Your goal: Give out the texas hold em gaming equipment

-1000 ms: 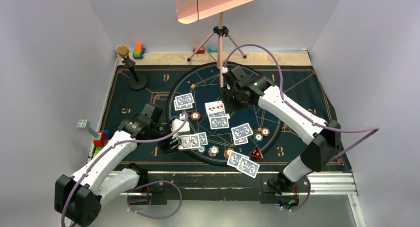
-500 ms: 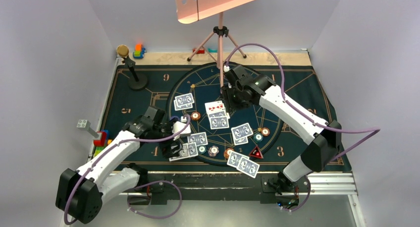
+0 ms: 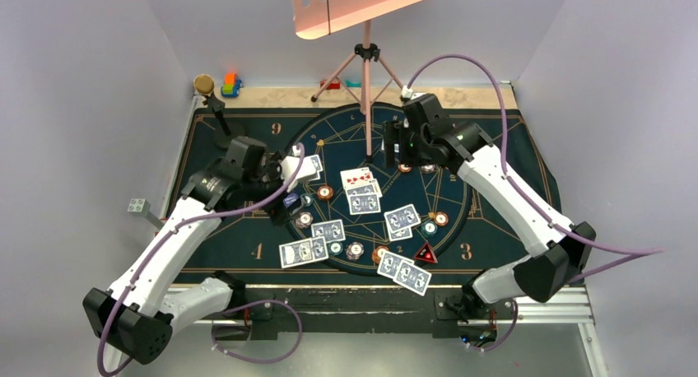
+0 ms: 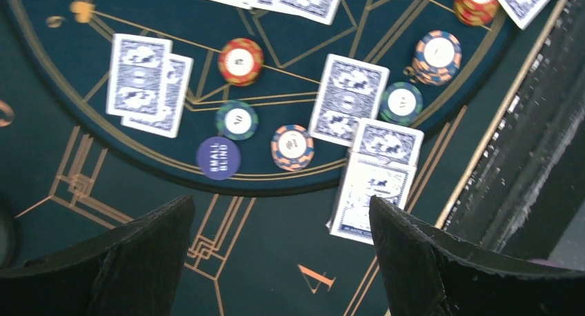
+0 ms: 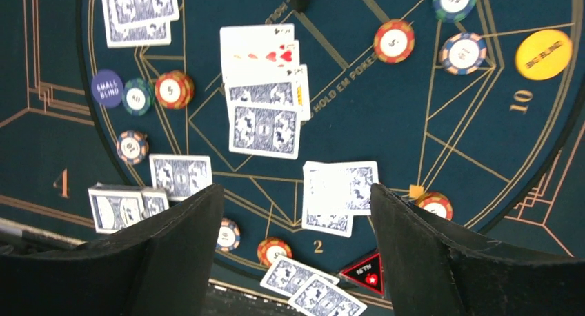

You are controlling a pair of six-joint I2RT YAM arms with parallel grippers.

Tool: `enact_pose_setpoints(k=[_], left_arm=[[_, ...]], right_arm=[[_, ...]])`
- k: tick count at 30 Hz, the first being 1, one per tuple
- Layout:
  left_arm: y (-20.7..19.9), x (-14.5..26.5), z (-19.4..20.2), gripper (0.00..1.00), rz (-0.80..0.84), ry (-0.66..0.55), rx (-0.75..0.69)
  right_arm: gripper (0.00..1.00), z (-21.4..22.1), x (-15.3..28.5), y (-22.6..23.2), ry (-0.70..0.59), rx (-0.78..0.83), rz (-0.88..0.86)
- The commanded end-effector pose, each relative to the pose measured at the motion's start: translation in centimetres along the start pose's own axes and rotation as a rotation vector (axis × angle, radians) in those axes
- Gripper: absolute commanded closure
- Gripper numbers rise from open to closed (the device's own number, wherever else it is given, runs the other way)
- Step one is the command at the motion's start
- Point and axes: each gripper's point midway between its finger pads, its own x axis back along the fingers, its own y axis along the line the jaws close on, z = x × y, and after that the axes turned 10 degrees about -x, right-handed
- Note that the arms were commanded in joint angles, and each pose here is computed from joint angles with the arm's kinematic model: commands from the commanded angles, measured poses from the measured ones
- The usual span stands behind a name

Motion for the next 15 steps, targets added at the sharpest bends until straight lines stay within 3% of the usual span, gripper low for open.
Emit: enact_pose_setpoints(k=[1, 9, 15], left_arm=[[2.6, 1.7, -0.6, 0.0, -0.127, 0.058, 0.136], [6.1, 2.4, -0.2, 0.0, -0.231, 0.072, 0.226], [10.3, 1.8, 1.1, 0.0, -0.259, 0.09, 0.318]], right_arm=[[0.18, -3.7, 1.9, -0.2, -0.178, -0.059, 0.003], [0.13, -5.7, 2.0, -6.8, -0.445, -0.152, 0.164], [0.05, -3.1, -0.5, -11.4, -0.338, -0.227, 0.302]])
